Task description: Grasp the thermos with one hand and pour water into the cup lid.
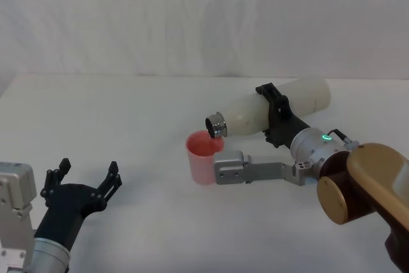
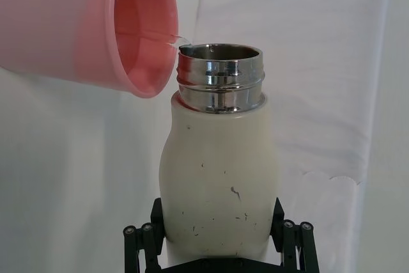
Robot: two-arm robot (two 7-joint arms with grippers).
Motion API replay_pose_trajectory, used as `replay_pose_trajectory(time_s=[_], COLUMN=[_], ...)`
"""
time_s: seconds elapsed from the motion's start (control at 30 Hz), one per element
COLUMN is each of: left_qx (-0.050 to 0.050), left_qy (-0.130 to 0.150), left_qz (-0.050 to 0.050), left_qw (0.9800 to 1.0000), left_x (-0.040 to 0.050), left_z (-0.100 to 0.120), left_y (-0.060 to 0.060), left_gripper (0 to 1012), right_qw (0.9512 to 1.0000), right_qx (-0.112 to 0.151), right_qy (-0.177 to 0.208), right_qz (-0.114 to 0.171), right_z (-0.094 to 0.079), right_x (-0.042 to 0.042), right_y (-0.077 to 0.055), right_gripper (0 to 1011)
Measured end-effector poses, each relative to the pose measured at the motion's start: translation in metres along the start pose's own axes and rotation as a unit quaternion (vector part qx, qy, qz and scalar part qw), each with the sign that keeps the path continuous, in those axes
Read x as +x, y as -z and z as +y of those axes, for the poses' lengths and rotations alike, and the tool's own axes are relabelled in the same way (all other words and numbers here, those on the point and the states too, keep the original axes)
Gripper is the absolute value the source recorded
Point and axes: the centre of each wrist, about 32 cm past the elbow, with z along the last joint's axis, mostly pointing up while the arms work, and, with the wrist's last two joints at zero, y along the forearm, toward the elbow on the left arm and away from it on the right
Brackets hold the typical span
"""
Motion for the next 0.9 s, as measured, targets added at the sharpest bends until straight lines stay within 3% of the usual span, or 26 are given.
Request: replay_pose_trajectory(time_s=[0.9], left_qx=[0.000], left_qy=[0.000], left_qz=[0.000], left_qw=[1.0000], left_x=[0.0000], left_z=[0.0000], left_y=[0.0000], left_gripper=[1001], right_qw=[1.0000], right_qx=[-0.001], right_qy=[-0.001], right_qz=[-0.003], right_z=[-0.0003], right_x=[0.0007], right_y=[0.0002], right_gripper=[960])
